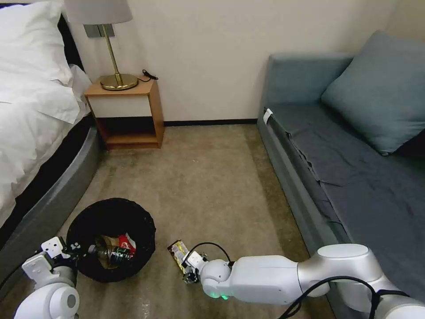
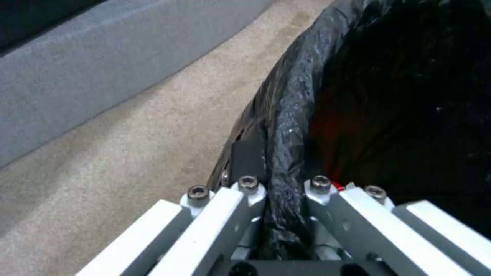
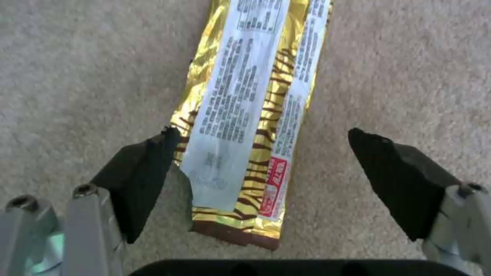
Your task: Pick up the trash bin, then pick up the garbage on the floor and place it into the trash bin.
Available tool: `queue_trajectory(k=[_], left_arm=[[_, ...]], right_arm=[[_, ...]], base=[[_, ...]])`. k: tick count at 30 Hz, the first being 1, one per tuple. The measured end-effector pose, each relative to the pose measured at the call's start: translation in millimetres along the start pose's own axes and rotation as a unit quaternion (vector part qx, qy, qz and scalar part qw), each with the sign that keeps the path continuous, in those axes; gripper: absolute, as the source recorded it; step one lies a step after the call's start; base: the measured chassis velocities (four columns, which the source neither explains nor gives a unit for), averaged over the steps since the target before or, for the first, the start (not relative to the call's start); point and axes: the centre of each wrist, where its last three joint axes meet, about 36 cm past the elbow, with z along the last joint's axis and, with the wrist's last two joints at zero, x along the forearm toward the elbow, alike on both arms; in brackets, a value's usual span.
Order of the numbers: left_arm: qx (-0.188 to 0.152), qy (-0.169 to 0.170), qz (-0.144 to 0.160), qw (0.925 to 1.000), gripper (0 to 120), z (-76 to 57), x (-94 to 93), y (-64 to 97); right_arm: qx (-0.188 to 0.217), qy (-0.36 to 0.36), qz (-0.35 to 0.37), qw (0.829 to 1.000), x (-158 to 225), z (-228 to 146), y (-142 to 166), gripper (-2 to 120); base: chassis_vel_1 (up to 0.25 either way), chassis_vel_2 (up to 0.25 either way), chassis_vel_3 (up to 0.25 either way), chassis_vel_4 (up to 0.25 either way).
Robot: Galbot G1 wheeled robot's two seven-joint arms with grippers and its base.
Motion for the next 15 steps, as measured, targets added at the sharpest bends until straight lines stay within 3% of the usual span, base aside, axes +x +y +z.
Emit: queue_trajectory(k=[9, 15], left_arm=[[0.0, 0.0, 0.0, 1.0, 3, -0.1, -0.1, 0.0], [0.0, 0.001, 0.0, 1.0, 3, 0.5, 0.1, -0.2]], right_arm=[[0.002, 0.004, 0.0, 1.0, -5.1, 6.9, 4.1, 85], [0.009, 0.005, 0.005, 1.0, -11.9, 6.8, 1.4, 76]], base=[[0.0, 0.0, 0.0, 0.0], [0.0, 0.0, 0.0, 0.0]])
